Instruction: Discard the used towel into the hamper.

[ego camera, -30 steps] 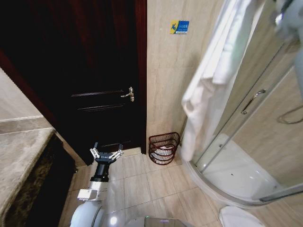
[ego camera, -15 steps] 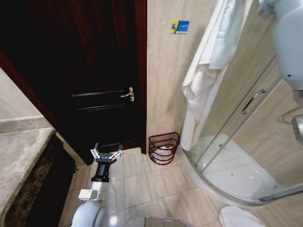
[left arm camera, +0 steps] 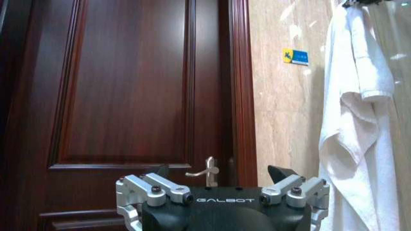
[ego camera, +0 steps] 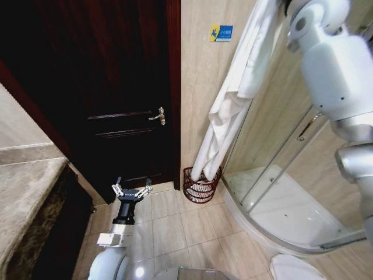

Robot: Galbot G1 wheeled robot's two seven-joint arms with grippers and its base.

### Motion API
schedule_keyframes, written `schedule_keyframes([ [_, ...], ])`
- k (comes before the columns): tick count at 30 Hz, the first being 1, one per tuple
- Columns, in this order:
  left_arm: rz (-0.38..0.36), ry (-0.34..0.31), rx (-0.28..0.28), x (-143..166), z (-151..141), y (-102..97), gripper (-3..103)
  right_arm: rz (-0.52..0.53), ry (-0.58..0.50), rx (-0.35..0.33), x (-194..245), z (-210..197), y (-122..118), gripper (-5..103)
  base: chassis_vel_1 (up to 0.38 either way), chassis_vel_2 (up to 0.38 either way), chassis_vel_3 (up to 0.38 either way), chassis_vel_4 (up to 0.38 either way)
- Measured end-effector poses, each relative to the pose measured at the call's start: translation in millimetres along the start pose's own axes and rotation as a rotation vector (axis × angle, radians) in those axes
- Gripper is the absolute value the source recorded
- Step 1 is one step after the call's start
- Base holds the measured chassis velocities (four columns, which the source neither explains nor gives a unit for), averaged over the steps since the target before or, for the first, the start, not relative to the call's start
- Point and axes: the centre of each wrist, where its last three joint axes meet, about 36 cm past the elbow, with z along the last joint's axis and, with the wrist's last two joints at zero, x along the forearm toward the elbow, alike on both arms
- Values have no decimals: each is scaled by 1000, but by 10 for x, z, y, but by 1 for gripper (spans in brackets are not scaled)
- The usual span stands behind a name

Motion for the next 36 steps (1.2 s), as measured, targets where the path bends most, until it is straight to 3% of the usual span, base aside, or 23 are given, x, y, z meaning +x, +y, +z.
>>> schedule_keyframes([
  [14,4,0,3,-8,27,-9,100,-19,47,4,118,425,135,2,0,0,0,0],
  [36,9,1,1,11,6,-18,100,-8,67,14,152,542,75,2,0,0,0,0],
])
